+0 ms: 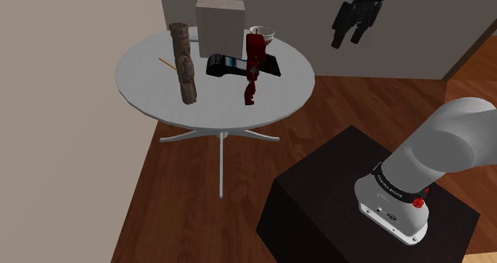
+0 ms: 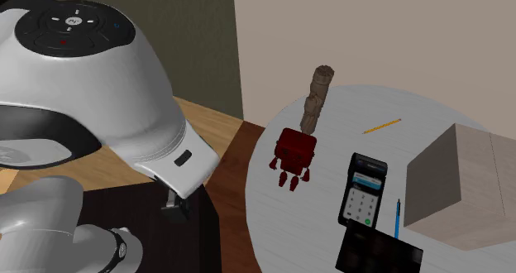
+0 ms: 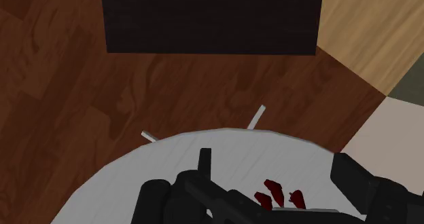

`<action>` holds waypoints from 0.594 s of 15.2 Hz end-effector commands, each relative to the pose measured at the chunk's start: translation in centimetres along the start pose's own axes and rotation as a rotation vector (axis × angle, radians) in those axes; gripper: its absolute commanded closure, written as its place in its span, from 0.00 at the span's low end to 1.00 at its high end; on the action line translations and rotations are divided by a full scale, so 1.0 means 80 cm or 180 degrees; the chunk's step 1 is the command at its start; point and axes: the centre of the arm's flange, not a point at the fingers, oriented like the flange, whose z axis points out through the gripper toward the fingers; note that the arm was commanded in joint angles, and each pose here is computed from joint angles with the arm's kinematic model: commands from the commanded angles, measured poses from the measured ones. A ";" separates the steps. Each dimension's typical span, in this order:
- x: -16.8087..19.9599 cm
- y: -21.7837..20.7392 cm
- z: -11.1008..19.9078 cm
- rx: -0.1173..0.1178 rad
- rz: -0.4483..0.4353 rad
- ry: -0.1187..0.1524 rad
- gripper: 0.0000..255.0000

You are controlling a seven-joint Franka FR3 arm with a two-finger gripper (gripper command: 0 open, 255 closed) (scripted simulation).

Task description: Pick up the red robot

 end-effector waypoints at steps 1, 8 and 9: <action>0.000 0.000 0.000 0.0000 0.0000 0.0000 0.00; 0.067 -0.080 0.028 -0.0198 0.0559 0.0423 0.00; 0.078 -0.090 0.032 -0.0227 0.0639 0.0483 0.00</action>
